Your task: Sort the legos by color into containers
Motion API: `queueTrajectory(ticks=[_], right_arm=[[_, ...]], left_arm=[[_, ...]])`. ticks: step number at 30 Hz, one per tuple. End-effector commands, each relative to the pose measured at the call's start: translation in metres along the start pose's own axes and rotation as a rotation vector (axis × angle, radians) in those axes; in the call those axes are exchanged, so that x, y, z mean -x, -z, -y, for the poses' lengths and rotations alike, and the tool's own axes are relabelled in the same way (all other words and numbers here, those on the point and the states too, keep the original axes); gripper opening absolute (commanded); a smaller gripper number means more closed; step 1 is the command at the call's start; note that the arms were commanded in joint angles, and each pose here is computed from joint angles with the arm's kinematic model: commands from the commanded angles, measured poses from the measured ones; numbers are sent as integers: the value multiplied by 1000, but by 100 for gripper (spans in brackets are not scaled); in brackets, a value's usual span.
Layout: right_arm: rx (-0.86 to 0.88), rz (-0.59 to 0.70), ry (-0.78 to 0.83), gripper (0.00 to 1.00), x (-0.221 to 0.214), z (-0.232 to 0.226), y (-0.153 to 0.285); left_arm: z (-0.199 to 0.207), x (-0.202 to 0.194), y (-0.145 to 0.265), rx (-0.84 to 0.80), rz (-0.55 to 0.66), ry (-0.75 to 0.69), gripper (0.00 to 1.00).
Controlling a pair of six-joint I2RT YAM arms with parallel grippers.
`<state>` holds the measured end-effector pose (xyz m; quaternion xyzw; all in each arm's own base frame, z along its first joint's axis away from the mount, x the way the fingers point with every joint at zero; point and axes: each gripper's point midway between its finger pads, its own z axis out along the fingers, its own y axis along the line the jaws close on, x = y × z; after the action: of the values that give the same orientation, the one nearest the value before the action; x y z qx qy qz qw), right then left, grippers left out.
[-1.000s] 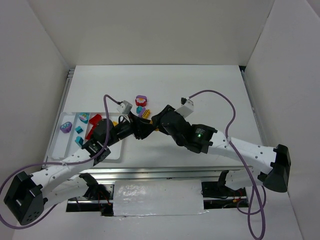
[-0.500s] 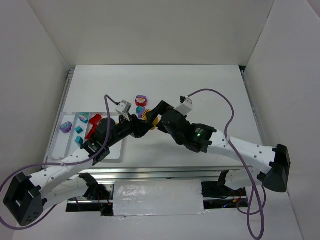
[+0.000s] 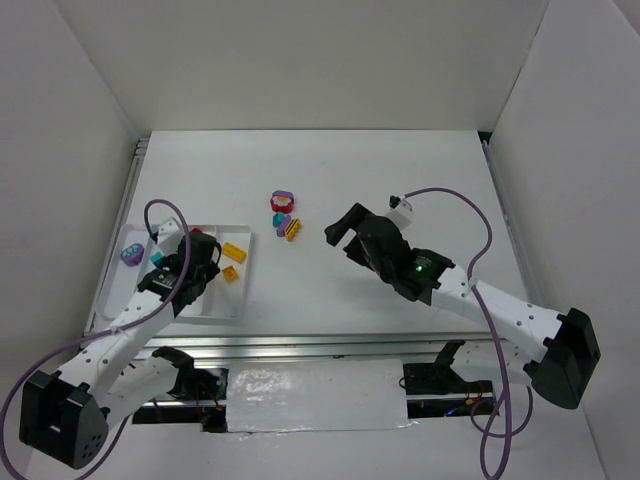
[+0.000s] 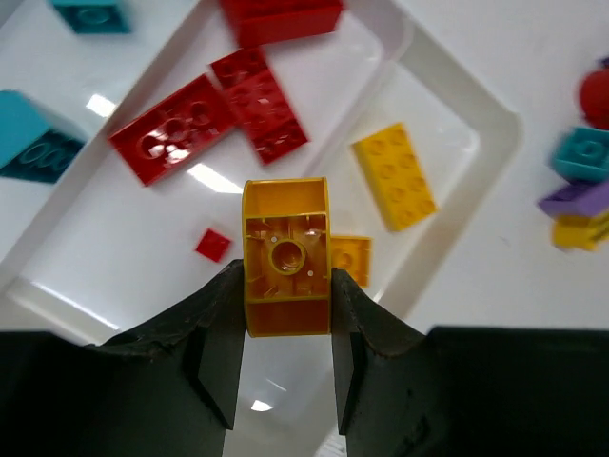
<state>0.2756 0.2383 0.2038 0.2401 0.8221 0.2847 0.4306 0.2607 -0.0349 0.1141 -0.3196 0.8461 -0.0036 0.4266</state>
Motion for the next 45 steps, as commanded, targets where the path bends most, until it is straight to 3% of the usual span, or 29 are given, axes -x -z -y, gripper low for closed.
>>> queueTrajectory(ticks=[1,9,22,26,31,35,39,41,42,45], right_arm=[[116,9,3,100,12,-31,9],[101,-19,51,100,2,-26,3],[93,-61,80,100,-10,-30,-10],[91,-58,79,100,-10,-30,-10],[90,-41,83,100,-5,-29,-7],[84,-44,85,100,-7,-27,-9],[85,-63,93,100,-13,-26,-13],[89,-69,105,100,-16,-27,-15],[97,-73,114,100,-16,-30,-16],[86,-99,173,100,-22,-37,-27]], left_arm=[[-26,-11,-12,101,-29,21,7],[-23,-33,-21,53,-86,0,10],[-11,-10,7,-112,0,-41,11],[-11,-10,11,-112,-11,-65,17],[-5,-34,9,-171,-104,-82,36],[-6,-43,7,-186,-117,-86,48],[-8,-43,8,-183,-120,-96,73],[-7,-41,11,-192,-116,-92,77],[-5,-39,13,-202,-112,-90,99],[1,-27,26,-236,-100,-83,99]])
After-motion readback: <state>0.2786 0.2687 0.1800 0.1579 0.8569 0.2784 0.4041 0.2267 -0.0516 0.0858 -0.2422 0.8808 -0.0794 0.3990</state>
